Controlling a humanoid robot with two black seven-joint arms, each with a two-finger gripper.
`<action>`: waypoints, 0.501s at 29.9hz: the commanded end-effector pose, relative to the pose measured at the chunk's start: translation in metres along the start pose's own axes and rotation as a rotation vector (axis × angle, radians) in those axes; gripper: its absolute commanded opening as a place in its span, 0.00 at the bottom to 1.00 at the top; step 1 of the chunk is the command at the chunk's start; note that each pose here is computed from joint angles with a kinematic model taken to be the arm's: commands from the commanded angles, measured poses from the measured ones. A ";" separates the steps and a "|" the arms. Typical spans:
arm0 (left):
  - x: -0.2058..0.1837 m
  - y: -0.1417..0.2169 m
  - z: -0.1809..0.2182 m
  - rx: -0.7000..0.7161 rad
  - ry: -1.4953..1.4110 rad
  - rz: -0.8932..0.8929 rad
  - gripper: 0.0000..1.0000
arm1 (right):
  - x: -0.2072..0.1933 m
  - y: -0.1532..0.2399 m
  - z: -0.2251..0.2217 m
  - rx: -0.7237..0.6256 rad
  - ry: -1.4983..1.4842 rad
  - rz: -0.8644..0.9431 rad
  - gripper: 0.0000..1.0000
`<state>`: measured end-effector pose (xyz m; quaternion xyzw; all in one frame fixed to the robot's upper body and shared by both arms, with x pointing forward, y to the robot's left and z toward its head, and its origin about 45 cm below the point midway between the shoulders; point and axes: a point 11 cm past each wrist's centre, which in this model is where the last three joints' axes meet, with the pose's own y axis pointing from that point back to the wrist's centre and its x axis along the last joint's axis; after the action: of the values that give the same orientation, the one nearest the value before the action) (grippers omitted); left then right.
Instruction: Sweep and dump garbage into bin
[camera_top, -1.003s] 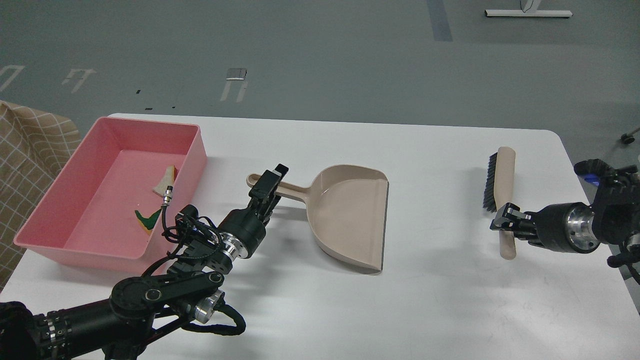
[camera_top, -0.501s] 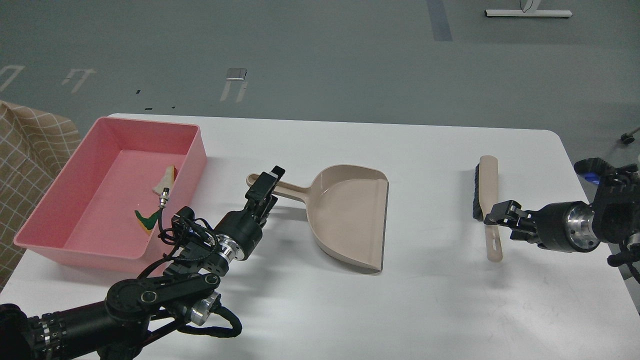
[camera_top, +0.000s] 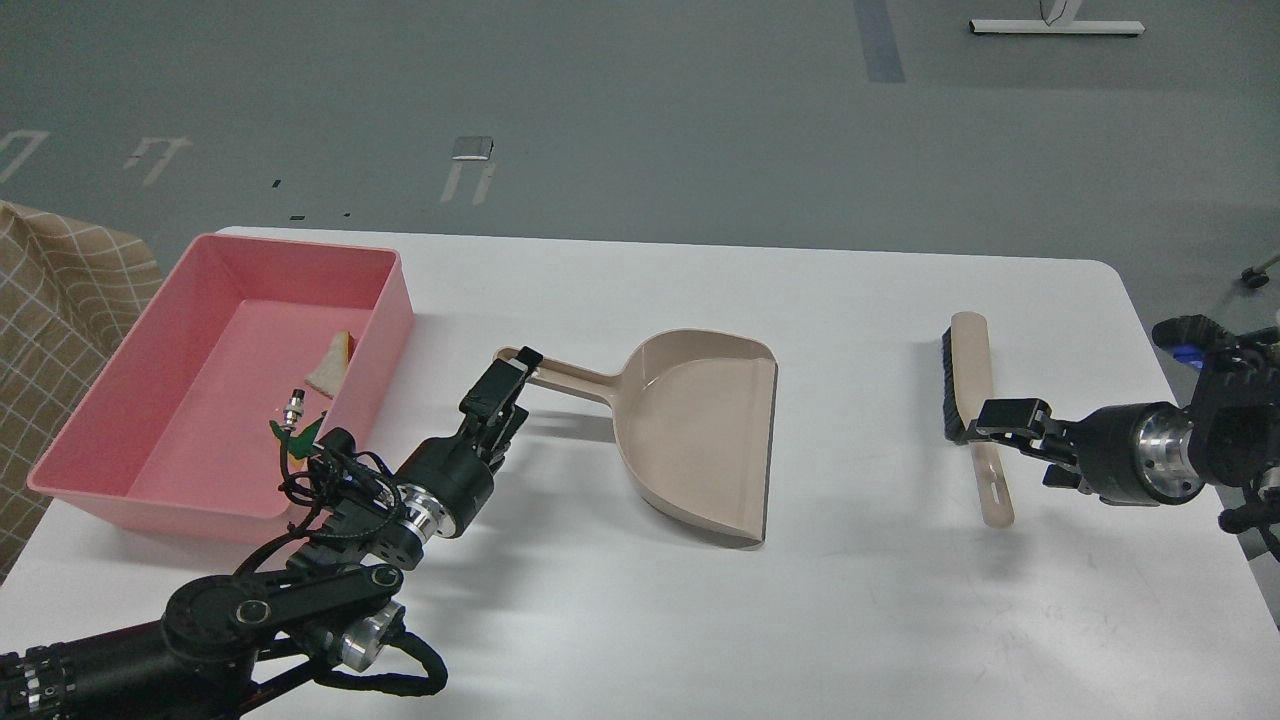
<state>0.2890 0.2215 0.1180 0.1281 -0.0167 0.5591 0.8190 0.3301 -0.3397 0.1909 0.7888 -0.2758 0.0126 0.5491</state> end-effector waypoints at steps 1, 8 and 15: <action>-0.002 0.006 0.008 -0.013 0.013 -0.019 0.98 | 0.001 0.001 0.000 -0.001 0.001 0.003 1.00; -0.017 0.017 0.023 -0.039 0.061 -0.069 0.98 | 0.007 0.008 0.003 -0.010 0.006 0.020 1.00; -0.024 0.022 0.040 -0.072 0.086 -0.102 0.98 | 0.021 0.024 0.001 0.001 0.008 0.068 1.00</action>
<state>0.2660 0.2015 0.1509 0.0828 0.0043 0.5251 0.8470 0.3353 -0.3579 0.2120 0.7765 -0.2976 0.0281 0.5548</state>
